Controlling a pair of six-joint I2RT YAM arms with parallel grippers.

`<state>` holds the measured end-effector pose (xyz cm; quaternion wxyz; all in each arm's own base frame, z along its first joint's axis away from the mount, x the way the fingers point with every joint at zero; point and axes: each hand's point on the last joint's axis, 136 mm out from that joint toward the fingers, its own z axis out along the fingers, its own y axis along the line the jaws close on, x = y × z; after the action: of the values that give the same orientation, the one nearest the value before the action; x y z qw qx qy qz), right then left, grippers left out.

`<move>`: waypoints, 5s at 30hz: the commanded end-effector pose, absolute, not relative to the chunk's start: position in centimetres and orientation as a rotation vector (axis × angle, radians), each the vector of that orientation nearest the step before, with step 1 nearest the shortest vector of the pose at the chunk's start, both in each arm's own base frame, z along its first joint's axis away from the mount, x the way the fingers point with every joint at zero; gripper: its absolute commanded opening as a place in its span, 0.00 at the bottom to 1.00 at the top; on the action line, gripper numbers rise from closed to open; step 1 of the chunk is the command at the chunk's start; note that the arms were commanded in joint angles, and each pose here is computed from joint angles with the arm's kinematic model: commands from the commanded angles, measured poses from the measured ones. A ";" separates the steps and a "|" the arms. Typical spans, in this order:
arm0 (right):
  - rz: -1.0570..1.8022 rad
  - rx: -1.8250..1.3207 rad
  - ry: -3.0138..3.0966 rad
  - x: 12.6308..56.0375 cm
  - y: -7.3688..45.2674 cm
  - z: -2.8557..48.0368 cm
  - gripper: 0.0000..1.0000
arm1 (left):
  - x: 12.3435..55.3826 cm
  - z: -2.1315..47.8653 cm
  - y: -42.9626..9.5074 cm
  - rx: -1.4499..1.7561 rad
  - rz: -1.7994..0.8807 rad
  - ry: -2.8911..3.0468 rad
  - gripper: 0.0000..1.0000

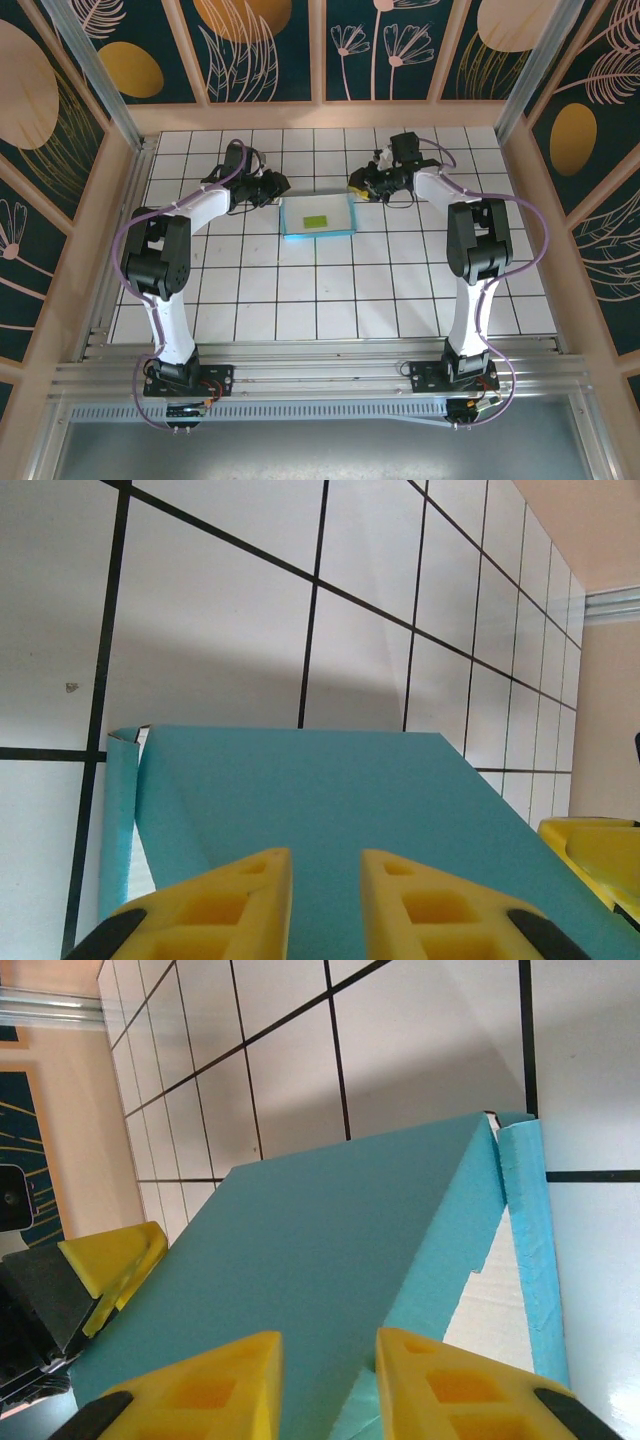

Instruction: Fold the paper box

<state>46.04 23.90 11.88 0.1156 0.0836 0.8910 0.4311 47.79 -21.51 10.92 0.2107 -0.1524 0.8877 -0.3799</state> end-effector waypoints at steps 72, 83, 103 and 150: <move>0.995 0.131 2.636 43.8 24.2 10.5 0.34 | 43.8 9.0 -18.1 -0.396 -0.819 2.556 0.37; 1.065 0.087 2.658 43.8 26.2 9.9 0.32 | 42.1 7.9 -19.8 -0.398 -0.937 2.583 0.39; 1.077 0.160 2.705 41.9 26.9 5.7 0.18 | 42.0 5.7 -20.3 -0.410 -0.927 2.620 0.21; 0.711 0.058 2.719 42.0 24.4 3.5 0.35 | 40.2 0.5 -19.6 -0.248 -0.717 2.764 0.19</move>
<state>43.29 25.46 5.43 0.1836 0.0185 0.9422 0.2797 42.22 -19.54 3.62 0.1775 -0.0917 0.9420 -0.2697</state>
